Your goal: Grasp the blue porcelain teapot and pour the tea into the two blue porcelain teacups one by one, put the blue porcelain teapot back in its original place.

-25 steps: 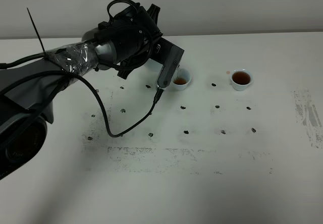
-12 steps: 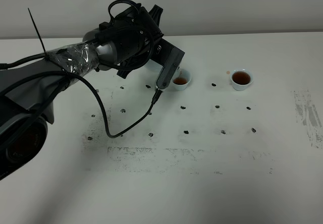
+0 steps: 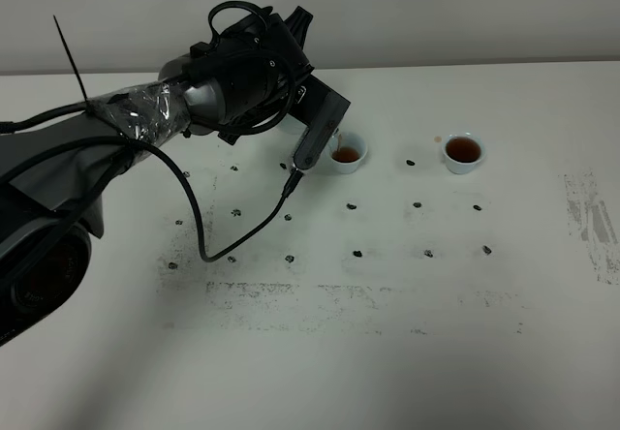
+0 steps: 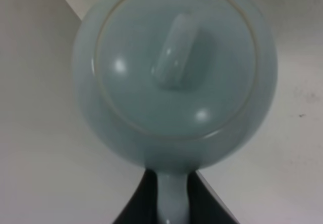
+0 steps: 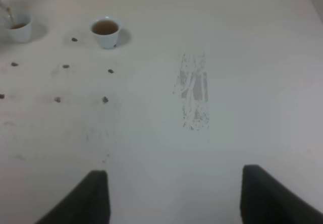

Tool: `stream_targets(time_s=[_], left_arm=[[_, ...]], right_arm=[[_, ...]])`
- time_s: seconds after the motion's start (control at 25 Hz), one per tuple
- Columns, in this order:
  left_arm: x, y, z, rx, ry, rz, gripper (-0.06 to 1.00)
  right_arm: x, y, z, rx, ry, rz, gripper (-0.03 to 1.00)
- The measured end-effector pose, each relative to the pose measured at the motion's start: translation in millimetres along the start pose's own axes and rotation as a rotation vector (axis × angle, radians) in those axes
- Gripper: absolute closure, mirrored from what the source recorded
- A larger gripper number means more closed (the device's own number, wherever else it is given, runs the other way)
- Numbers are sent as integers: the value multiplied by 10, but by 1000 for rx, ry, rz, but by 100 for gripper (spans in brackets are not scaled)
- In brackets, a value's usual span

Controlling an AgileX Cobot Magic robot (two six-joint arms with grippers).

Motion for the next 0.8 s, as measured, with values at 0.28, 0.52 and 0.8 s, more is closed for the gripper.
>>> stream_targets(time_s=[0.28,0.52,0.8], left_arm=[[0,1,1,9,-1,1,91],[0,2,2,29,-2,2,91],[-2,30,7,55,-3,29,91]], right_arm=[[0,0,0,0,0,0,39],[0,0,0,0,0,0,39],[0,0,0,0,0,0,39]])
Point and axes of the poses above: a point on each arm's last joint axis where the gripper is mounted, x pointing out along that axis toward the gripper, y along the wrist's bending axis when the last joint is at zero, z = x × y, the point moved 1 cm from there along x, pointing out along that axis toward the gripper, and after that the axes turned 15 degrees about -x, right-handed, at the moved point
